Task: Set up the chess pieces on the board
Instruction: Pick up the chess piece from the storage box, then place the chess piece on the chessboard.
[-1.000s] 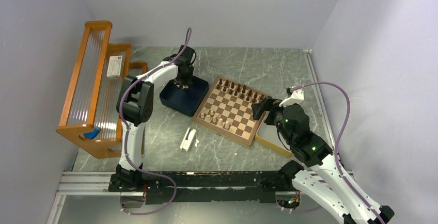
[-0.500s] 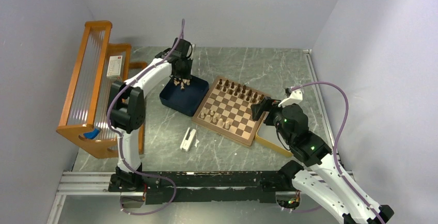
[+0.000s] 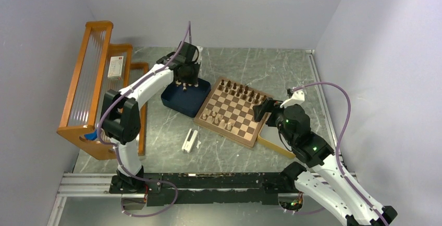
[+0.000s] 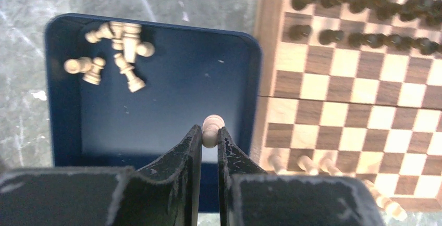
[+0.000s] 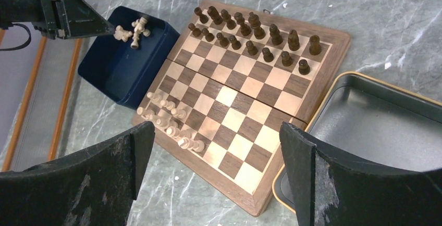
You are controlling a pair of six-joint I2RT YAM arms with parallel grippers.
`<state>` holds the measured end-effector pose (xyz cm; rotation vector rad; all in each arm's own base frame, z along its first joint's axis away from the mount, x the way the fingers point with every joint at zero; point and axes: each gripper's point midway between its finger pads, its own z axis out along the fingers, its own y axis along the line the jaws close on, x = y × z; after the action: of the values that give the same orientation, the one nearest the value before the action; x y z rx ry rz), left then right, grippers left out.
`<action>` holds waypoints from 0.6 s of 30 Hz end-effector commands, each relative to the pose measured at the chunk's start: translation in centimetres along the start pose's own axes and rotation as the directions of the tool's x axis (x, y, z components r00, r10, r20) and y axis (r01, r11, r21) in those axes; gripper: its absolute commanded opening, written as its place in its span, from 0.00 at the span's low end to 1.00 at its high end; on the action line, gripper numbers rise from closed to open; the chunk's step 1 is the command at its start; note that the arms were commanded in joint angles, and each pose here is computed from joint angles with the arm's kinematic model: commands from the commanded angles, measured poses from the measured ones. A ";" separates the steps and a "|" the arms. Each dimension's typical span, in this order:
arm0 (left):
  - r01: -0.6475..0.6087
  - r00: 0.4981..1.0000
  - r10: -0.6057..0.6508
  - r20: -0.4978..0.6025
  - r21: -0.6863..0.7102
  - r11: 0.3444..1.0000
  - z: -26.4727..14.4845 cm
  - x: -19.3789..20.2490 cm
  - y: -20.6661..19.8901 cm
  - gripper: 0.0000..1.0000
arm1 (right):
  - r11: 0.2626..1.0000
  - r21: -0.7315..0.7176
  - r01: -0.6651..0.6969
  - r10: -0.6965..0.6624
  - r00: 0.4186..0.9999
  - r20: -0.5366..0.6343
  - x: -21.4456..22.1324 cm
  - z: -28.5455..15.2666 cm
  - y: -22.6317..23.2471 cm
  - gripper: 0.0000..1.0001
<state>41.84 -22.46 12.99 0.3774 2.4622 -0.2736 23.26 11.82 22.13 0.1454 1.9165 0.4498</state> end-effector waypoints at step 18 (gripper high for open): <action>-0.264 0.964 0.257 0.063 0.164 0.951 -4.4 4.2 -17.3 0.14 | 1.000 0.005 -0.021 0.021 0.999 0.038 -1.1 -0.8 -0.1 0.94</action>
<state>30.82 -35.30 14.45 0.7637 2.3638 -0.4048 23.08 11.58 22.48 0.1550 1.9021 0.4548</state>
